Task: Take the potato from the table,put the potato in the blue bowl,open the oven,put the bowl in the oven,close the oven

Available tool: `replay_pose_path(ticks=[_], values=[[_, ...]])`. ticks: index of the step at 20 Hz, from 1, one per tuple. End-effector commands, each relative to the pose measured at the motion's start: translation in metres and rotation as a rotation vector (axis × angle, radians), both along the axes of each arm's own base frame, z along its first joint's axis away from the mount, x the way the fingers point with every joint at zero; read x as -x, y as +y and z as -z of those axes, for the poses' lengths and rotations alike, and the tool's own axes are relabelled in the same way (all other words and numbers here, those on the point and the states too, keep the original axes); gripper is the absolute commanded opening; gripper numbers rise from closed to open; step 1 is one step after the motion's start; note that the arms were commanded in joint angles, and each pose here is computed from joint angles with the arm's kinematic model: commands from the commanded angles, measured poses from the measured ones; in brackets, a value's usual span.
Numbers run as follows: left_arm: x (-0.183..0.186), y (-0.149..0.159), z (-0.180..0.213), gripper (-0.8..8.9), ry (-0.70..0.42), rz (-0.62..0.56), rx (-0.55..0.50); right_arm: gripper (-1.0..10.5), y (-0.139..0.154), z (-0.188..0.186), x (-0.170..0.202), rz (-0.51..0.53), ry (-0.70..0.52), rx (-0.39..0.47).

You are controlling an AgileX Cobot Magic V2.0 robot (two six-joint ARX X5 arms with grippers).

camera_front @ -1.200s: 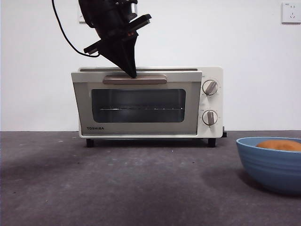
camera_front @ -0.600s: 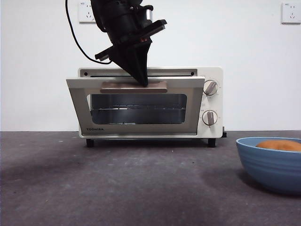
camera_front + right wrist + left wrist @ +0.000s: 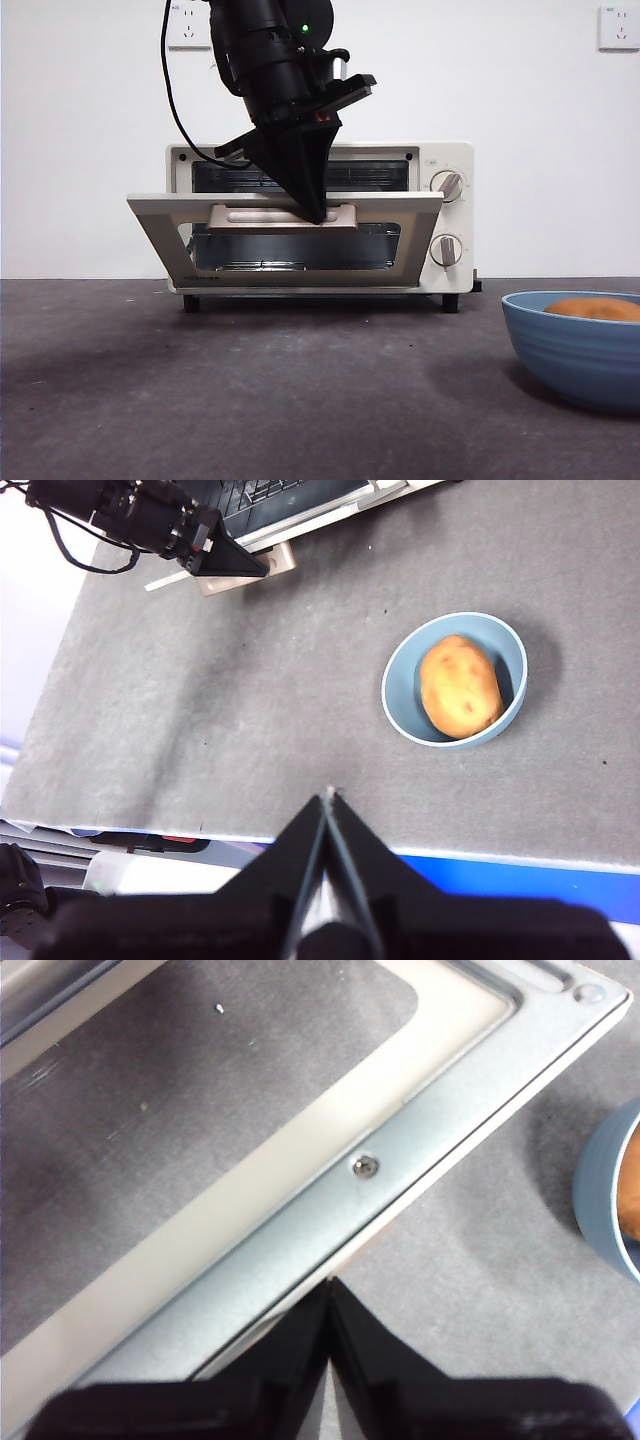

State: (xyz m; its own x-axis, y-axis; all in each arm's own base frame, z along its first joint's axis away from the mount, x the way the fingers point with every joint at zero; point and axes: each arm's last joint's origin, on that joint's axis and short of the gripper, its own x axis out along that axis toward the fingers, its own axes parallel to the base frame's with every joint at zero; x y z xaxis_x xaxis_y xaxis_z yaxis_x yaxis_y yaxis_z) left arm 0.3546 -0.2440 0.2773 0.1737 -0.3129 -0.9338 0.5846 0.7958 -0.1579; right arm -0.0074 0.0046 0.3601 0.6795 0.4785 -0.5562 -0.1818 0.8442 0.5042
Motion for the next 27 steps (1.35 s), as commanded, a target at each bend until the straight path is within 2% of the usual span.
replay_pose_path(ticks=[1,6,17,21,27], values=[[-0.014,-0.001,0.018,-0.06,-0.047,-0.044,-0.045,-0.1,-0.001,0.001,0.003,0.001,0.015,0.002],[-0.014,-0.001,0.02,-0.06,-0.04,-0.043,-0.049,-0.1,-0.001,0.001,0.003,0.001,0.015,0.002],[-0.007,0.001,0.054,-0.06,0.024,-0.04,-0.106,-0.1,-0.001,0.001,0.003,0.002,0.014,0.003],[0.005,-0.008,0.068,-0.06,0.058,-0.004,-0.129,-0.1,-0.001,0.001,0.003,0.009,0.011,0.012],[0.013,-0.017,0.078,-0.06,0.046,0.019,-0.129,-0.1,-0.002,0.001,0.003,0.013,0.008,0.019]])
